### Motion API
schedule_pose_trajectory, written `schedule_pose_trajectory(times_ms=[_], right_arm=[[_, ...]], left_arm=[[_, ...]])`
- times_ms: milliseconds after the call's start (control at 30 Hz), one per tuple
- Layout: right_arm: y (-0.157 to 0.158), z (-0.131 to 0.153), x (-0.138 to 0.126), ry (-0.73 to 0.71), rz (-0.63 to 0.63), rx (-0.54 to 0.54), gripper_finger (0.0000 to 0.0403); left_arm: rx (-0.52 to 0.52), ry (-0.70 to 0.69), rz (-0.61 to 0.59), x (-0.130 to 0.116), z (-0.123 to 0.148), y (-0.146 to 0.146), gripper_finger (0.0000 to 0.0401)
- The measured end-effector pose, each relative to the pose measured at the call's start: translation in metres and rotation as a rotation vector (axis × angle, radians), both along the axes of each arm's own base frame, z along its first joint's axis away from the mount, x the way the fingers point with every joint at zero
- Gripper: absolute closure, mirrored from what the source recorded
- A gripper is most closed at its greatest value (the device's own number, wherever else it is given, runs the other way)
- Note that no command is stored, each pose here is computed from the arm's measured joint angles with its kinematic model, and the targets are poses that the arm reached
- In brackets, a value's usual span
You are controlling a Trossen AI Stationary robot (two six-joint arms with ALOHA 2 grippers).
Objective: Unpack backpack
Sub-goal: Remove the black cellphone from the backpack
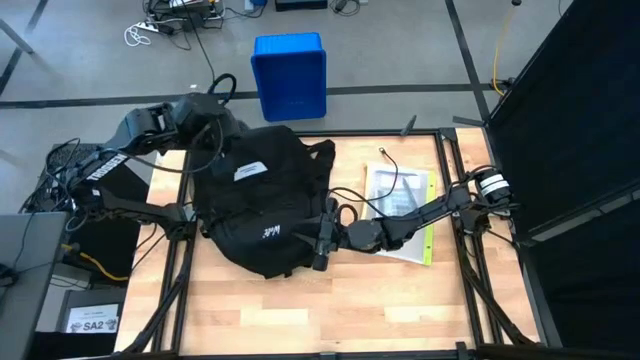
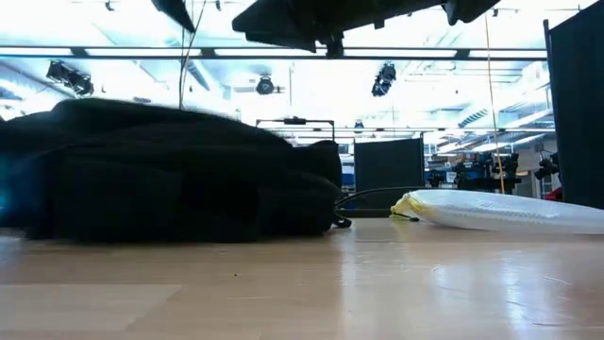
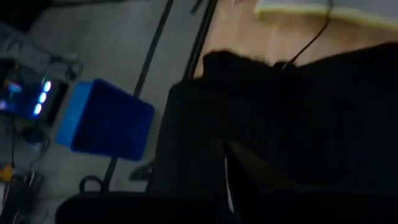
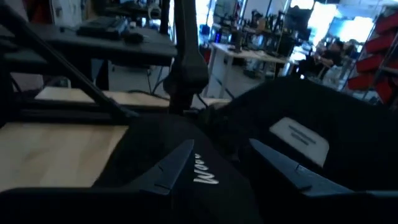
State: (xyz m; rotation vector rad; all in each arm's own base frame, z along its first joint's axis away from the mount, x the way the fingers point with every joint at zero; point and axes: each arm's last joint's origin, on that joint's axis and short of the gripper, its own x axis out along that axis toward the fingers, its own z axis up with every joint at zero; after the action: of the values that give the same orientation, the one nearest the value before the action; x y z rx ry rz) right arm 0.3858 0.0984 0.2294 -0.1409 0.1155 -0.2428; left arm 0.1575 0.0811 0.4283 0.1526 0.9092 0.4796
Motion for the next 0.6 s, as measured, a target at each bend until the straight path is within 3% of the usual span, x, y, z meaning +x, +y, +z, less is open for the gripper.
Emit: schedule_pose_trajectory(times_ms=[167, 333, 467, 600], right_arm=[[0.001, 0.0, 0.0, -0.001, 0.0, 0.016, 0.0281], [0.001, -0.001, 0.0, 0.001, 0.0, 0.02, 0.028], [0.001, -0.003, -0.001, 0.023, 0.0, 0.013, 0.0274], [-0.002, -0.006, 0.0, 0.055, -0.004, 0.005, 0.027]], left_arm=[[-0.052, 0.107, 0.063, 0.013, -0.032, 0.023, 0.0361], [-0.088, 0.266, 0.13, 0.026, -0.066, 0.064, 0.0274], [-0.078, 0.3, 0.195, 0.031, -0.08, 0.095, 0.0203], [-0.15, 0.344, 0.195, 0.033, -0.096, 0.113, 0.015]])
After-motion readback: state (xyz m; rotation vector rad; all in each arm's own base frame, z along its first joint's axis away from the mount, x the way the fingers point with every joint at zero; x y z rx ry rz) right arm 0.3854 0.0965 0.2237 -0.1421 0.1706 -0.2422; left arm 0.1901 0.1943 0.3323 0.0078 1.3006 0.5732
